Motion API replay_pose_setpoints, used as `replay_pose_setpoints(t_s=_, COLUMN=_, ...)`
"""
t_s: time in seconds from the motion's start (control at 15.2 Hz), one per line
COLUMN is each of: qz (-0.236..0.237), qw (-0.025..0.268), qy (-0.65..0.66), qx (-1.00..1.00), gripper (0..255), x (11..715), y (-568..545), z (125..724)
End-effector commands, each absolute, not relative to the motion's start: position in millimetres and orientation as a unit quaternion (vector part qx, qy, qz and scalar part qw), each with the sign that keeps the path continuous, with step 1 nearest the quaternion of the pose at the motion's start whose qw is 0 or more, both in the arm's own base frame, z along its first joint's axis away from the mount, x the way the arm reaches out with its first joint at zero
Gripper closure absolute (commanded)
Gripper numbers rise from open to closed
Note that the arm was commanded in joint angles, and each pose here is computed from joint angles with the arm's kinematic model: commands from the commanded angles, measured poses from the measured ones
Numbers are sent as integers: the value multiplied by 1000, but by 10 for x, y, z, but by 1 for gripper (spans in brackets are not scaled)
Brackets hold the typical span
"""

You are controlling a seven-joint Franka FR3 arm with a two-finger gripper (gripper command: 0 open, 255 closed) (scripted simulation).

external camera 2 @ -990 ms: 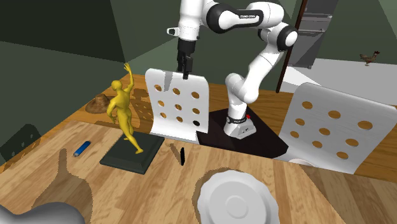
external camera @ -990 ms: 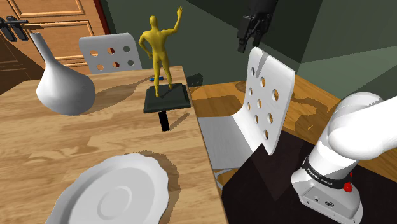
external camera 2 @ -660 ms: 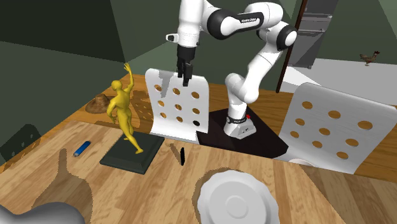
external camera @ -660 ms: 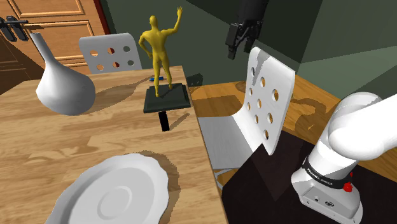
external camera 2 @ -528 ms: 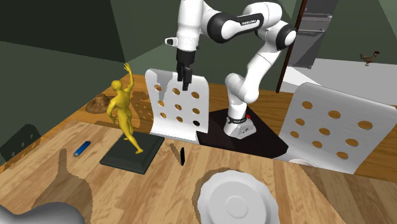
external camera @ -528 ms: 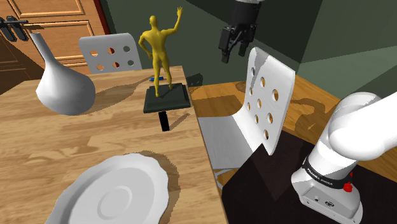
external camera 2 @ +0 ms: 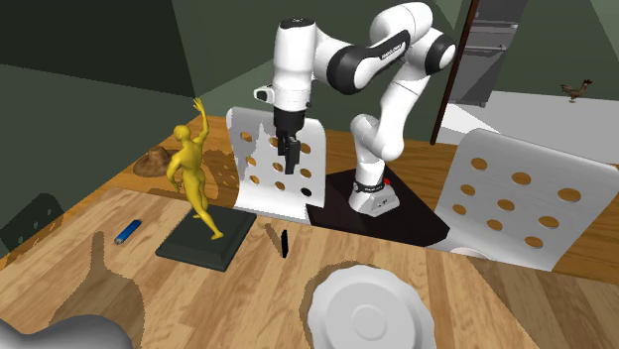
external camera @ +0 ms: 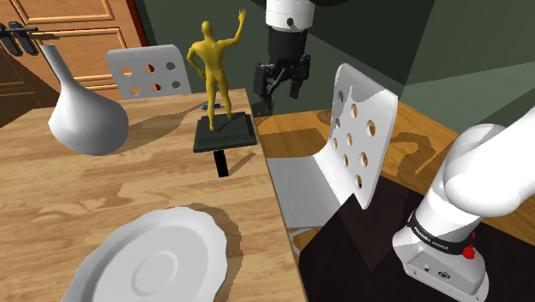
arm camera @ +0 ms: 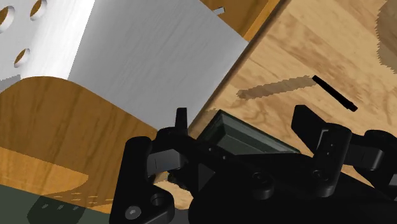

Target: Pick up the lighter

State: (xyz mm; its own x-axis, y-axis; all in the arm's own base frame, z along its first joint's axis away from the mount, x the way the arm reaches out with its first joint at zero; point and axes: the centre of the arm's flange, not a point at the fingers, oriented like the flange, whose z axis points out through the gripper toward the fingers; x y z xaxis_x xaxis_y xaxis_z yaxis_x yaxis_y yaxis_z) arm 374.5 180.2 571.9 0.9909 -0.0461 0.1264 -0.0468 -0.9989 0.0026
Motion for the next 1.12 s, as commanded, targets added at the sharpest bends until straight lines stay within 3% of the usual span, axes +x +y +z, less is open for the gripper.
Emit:
replay_pose_setpoints(t_s=0.0, qz=58, qw=3, qy=-28, qx=998, gripper=0, x=3825, y=2010, z=5602)
replay_pose_setpoints(t_s=1.06, qz=28, qw=8, qy=-54, qx=998, gripper=0, x=4376, y=3438, z=4807)
